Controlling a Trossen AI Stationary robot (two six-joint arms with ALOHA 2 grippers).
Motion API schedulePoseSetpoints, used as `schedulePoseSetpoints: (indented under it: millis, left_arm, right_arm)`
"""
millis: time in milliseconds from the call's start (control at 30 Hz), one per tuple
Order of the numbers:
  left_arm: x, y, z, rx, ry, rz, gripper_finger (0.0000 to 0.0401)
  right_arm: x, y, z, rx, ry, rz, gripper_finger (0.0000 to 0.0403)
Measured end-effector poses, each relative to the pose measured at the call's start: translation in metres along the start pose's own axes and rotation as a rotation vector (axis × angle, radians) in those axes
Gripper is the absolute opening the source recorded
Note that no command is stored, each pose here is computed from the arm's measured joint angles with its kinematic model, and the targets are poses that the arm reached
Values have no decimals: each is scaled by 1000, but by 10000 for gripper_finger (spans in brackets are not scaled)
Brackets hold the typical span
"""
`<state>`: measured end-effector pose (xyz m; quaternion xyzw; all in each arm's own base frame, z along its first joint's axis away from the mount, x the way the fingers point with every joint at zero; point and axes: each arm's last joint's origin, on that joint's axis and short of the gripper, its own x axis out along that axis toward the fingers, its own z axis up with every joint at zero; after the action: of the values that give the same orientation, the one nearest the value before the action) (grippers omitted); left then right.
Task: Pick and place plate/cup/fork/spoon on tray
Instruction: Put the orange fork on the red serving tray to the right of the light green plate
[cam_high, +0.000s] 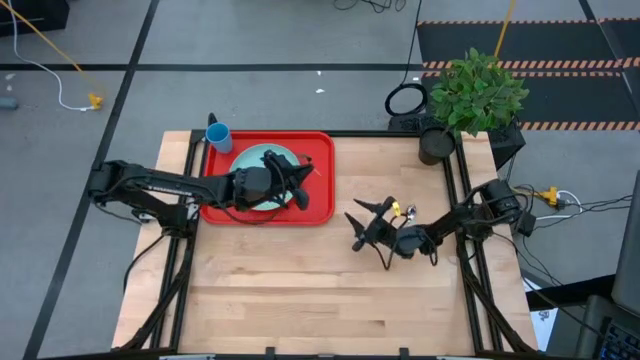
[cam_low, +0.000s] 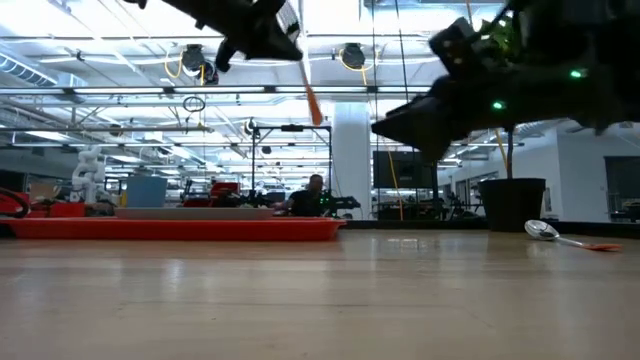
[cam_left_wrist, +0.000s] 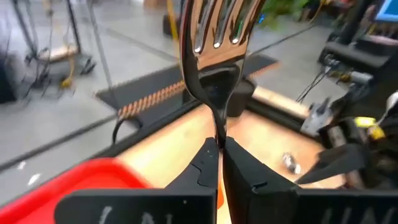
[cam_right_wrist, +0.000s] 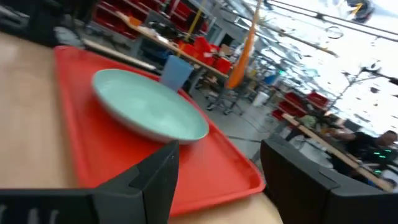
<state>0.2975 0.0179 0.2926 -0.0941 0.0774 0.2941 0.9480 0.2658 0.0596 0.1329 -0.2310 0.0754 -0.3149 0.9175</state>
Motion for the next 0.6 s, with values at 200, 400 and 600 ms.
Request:
schedulePoseSetpoints:
  millis: [200, 400, 600]
  left_arm:
    - [6, 13, -7, -90, 102, 8, 5]
    - [12, 29, -6, -167, 179, 67, 7]
    - [24, 32, 14, -188, 240, 120, 5]
  right_arm:
    - [-25, 4, -12, 12, 0, 85, 219]
    - [-36, 8, -14, -2, -12, 126, 219]
    - [-39, 10, -13, -4, -20, 141, 219]
